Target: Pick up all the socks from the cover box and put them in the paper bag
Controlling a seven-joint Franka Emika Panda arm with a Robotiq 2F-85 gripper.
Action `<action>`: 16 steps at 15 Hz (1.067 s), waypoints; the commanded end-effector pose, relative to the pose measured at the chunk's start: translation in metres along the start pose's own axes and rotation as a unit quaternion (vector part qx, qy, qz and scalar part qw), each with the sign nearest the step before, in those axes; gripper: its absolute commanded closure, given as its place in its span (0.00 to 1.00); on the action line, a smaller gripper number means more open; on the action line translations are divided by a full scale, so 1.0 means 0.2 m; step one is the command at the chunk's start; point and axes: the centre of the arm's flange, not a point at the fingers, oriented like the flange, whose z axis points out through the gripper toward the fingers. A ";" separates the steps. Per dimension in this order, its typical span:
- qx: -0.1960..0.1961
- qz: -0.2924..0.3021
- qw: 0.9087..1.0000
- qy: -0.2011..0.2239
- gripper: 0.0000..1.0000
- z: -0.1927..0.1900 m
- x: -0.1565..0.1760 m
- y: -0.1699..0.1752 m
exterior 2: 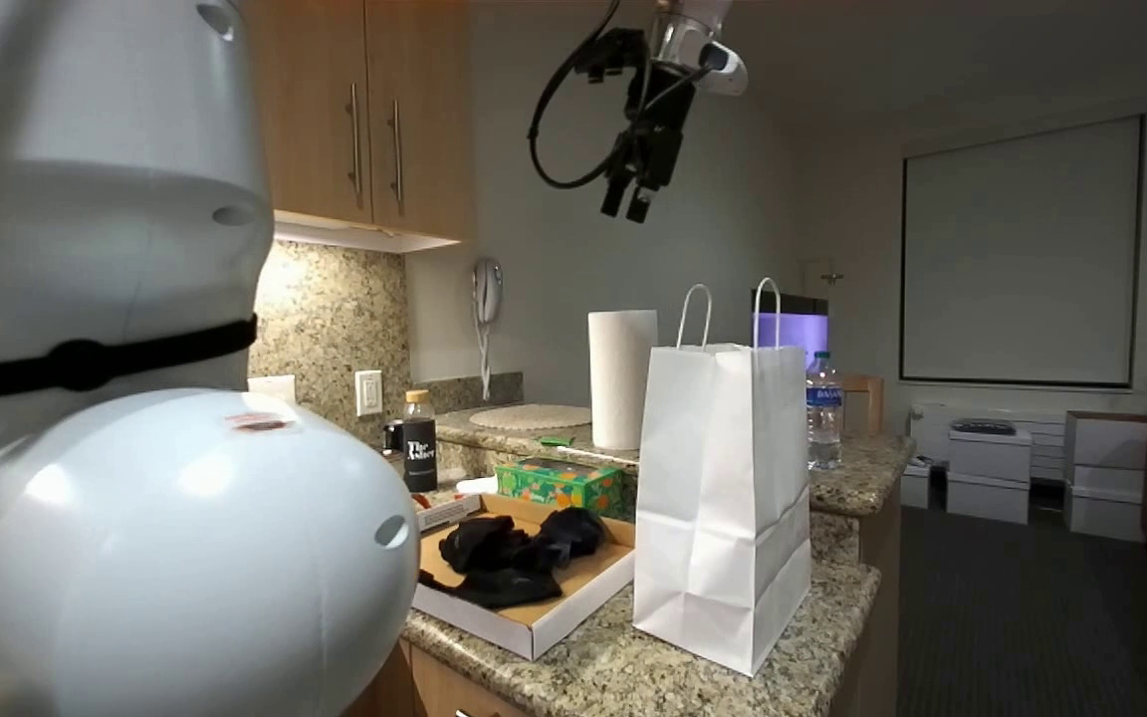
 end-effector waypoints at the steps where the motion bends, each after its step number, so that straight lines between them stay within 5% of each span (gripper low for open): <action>1: -0.044 -0.087 0.995 -0.024 0.00 0.32 -0.21 -0.19; 4: -0.099 -0.154 0.982 -0.041 0.00 0.70 -0.33 -0.36; 8: -0.158 -0.223 0.962 0.028 0.00 1.24 -0.41 -0.52; 11: -0.163 -0.253 0.950 0.078 0.00 1.57 -0.42 -0.59; 16: -0.136 -0.277 0.949 0.069 0.00 1.98 -0.34 -0.60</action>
